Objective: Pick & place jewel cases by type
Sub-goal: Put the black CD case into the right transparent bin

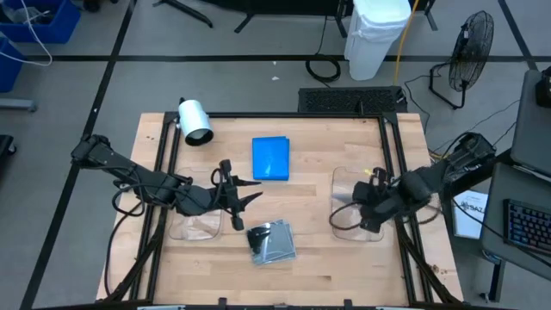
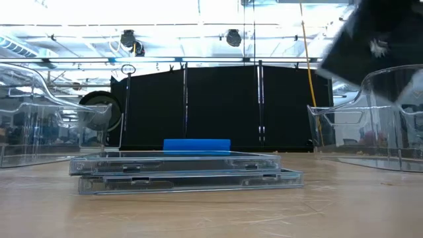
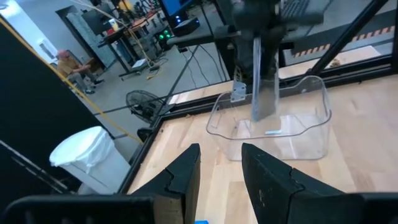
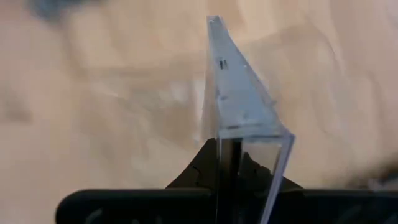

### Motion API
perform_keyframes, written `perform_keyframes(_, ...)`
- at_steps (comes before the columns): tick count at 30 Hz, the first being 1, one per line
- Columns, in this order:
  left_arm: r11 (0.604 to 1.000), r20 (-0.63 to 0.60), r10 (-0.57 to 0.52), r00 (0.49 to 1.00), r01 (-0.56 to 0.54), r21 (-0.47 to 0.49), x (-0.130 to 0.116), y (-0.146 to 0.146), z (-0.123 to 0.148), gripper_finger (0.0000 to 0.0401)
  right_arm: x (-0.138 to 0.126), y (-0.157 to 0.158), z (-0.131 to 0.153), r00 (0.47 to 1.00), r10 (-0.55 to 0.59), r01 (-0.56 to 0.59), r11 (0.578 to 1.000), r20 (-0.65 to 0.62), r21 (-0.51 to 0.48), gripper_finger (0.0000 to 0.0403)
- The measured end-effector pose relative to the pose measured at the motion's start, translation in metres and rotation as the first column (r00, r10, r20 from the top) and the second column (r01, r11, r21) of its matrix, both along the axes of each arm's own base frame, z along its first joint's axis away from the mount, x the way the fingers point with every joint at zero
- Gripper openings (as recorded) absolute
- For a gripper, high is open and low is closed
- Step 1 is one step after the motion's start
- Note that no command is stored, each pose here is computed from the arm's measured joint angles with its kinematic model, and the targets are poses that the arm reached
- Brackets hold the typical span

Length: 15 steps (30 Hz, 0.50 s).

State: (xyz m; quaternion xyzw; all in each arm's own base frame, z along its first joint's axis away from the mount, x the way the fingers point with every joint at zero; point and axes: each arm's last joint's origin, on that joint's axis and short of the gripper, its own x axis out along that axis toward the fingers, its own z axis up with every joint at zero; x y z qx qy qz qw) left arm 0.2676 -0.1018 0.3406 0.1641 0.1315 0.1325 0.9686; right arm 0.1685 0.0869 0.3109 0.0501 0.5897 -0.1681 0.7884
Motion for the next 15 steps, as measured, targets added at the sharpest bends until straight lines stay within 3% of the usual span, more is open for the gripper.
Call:
perform_keyframes(5, 1.0, 0.001, 0.012, 1.0, -0.012, 0.003, 0.0, 0.0, 0.0, 0.0124, 0.014, -0.002, -0.036, 0.989, 0.013, -0.025, 0.996, -0.148, -0.081, 0.0003)
perform_keyframes(11, 1.0, 0.001, 0.012, 1.0, -0.012, 0.003, 0.0, 0.0, 0.0, 0.0124, 0.029, -0.005, -0.075, 0.942, 0.05, -0.078, 0.994, -0.332, -0.071, 0.0004)
perform_keyframes(15, 1.0, 0.001, 0.011, 1.0, -0.011, 0.003, 0.0, 0.0, 0.0, 0.0124, 0.034, -0.006, -0.087, 0.918, 0.049, -0.092, 0.992, -0.394, -0.09, 0.0005)
